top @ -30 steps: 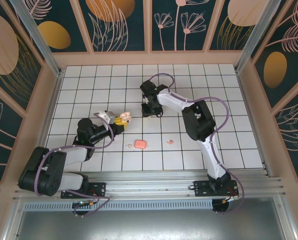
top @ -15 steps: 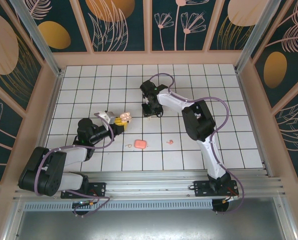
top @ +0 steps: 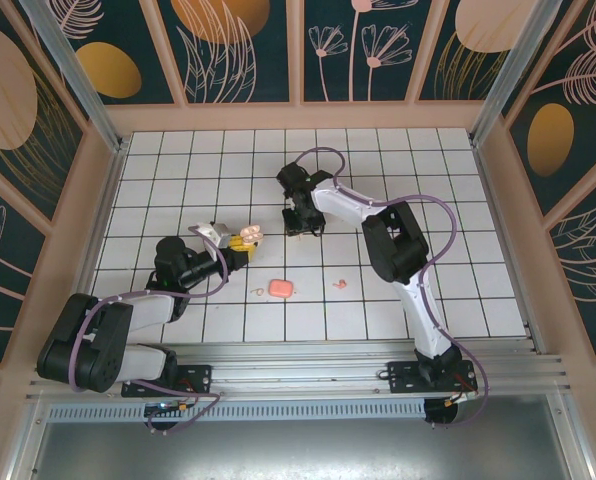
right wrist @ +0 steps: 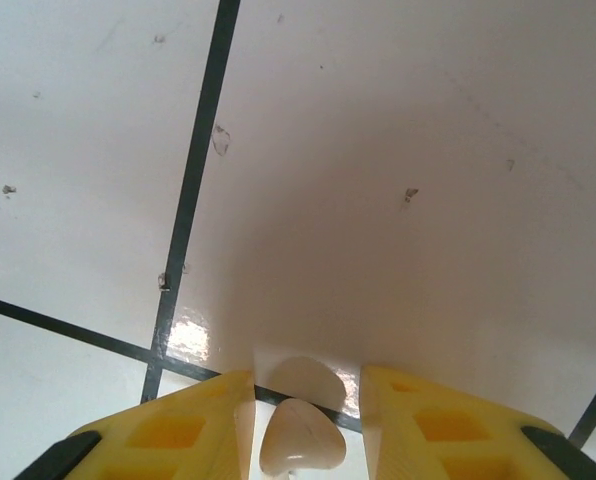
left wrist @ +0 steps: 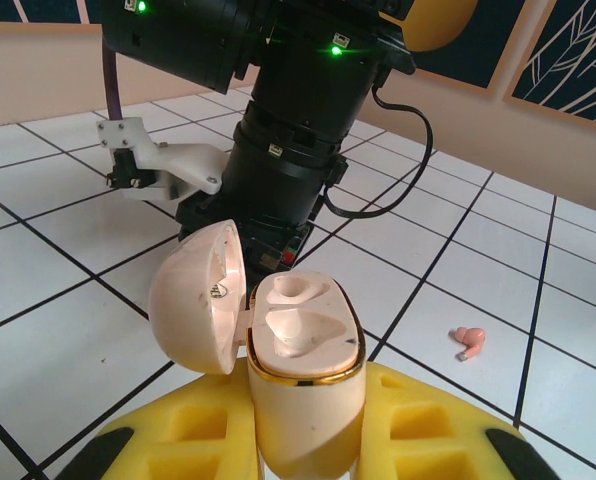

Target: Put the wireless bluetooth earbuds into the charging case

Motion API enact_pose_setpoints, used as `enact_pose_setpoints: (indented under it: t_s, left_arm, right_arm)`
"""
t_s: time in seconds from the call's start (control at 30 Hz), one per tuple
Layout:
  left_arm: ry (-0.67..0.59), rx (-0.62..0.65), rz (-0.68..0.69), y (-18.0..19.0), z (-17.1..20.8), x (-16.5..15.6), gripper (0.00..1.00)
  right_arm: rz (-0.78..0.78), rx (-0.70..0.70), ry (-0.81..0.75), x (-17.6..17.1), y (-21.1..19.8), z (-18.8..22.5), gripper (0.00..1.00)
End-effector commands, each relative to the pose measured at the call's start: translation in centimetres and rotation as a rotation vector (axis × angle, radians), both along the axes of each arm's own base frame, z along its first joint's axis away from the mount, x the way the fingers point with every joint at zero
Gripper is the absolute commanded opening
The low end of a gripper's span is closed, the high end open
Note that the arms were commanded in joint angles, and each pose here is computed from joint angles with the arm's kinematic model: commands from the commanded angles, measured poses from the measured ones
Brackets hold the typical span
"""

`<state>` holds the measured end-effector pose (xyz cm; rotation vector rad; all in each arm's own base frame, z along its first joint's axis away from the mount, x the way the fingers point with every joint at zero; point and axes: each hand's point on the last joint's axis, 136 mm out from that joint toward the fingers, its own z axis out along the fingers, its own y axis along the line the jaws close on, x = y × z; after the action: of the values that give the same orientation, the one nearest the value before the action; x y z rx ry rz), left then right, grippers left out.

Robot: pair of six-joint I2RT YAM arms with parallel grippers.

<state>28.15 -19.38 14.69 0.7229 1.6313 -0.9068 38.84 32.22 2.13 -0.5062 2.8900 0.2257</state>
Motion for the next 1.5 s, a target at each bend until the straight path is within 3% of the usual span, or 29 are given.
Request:
enact_pose_setpoints:
  t_s: [0.0, 0.37, 0.77, 1.13, 1.47]
  left_arm:
    - [-0.052, 0.003, -0.003, 0.0, 1.1, 0.6, 0.09]
    - [-0.049, 0.007, -0.002, 0.0, 0.9, 0.6, 0.09]
    - [-0.041, 0.01, 0.012, 0.1, 0.7, 0.9, 0.09]
    - [-0.02, -0.039, -0.005, -0.4, 0.9, 1.1, 0.08]
    - [-0.011, -0.062, -0.067, -4.3, 1.0, 1.6, 0.06]
  right_arm:
    - [-0.008, -0.058, 0.029, -1.0, -0.9, 0.0, 0.33]
    - [-0.011, -0.061, 0.025, -1.3, -0.8, 0.2, 0.3]
    - [-0.027, 0.021, -0.051, -0.8, -0.1, 3.2, 0.26]
    - [-0.068, 0.217, -0.215, -0.4, 0.9, 8.1, 0.24]
    - [-0.068, 0.414, -0.5, -0.4, 0.9, 16.3, 0.23]
